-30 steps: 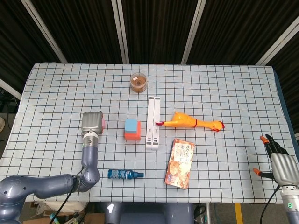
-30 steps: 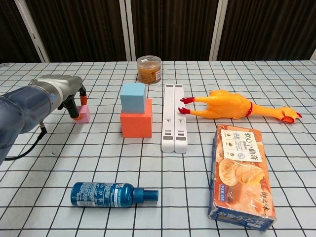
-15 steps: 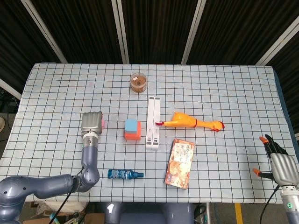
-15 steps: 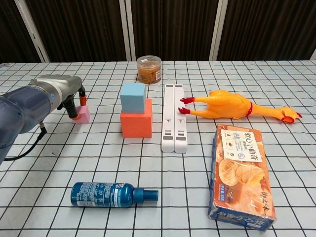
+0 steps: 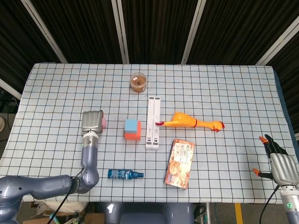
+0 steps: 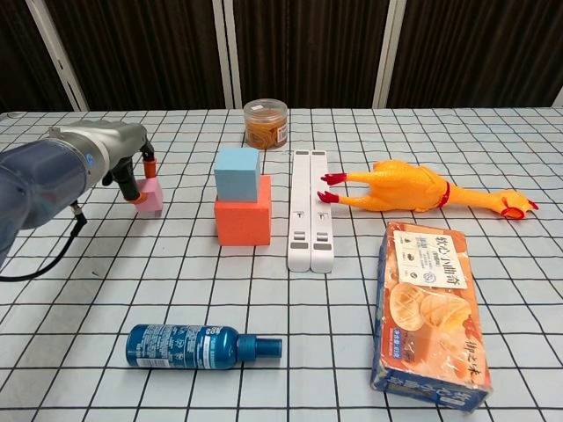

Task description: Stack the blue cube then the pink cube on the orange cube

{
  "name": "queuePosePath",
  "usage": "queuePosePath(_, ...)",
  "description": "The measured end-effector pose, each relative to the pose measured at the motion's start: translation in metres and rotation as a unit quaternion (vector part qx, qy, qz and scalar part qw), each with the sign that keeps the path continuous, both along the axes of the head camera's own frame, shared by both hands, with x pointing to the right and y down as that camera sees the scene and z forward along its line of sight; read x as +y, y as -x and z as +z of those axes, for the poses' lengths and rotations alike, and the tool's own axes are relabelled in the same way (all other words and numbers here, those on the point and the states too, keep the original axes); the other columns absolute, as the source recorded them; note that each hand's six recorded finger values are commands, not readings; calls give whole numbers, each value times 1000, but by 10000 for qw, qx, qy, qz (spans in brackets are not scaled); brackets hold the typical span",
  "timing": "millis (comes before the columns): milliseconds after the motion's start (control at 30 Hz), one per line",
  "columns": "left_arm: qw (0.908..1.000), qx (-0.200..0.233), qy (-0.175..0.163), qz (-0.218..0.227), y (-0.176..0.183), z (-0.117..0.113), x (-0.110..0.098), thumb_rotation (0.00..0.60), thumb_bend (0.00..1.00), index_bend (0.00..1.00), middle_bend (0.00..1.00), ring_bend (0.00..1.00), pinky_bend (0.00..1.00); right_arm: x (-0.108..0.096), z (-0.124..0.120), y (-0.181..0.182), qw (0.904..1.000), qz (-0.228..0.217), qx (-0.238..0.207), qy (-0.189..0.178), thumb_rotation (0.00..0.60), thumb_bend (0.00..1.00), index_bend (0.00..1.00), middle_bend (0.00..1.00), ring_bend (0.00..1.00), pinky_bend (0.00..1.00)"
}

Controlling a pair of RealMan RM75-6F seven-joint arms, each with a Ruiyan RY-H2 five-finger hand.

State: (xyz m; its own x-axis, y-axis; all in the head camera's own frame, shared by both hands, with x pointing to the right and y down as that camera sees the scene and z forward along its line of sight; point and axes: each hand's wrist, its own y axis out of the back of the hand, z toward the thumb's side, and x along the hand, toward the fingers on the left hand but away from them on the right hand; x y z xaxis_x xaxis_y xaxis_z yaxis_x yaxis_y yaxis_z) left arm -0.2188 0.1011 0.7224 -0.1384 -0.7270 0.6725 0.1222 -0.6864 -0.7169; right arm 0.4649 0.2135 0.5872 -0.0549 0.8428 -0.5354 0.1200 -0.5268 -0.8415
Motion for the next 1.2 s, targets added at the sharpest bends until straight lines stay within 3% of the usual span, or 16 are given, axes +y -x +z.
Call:
queuePosePath(167, 9998, 162, -79, 48, -9, -21, -2, 600, 401, 402, 919, 731, 740, 0, 0, 0, 10000, 1, -6, -7, 600, 42, 104, 46, 149, 248)
queuePosePath(400, 9985, 430, -234, 259, -32, -68, -6, 600, 401, 407, 919, 731, 740, 0, -2, 2, 10000, -16, -42, -39, 600, 41, 104, 46, 149, 248)
queuePosePath(700, 9969, 307, -531, 483, -59, -121, -20, 600, 401, 411, 919, 731, 740, -1, -5, 0, 10000, 8, -70, -70, 600, 41, 104, 46, 149, 248)
queuePosePath(933, 9965, 292, -603, 505, -81, -142, -24, 600, 401, 412, 919, 731, 740, -1, -7, -1, 9999, 34, -99, -93, 600, 41, 103, 46, 149, 248)
queuePosePath(1200, 9974, 618, -285, 254, -97, -137, -19, 600, 401, 414, 919, 731, 740, -2, -9, -4, 9998, 86, -134, -129, 600, 41, 104, 46, 149, 248)
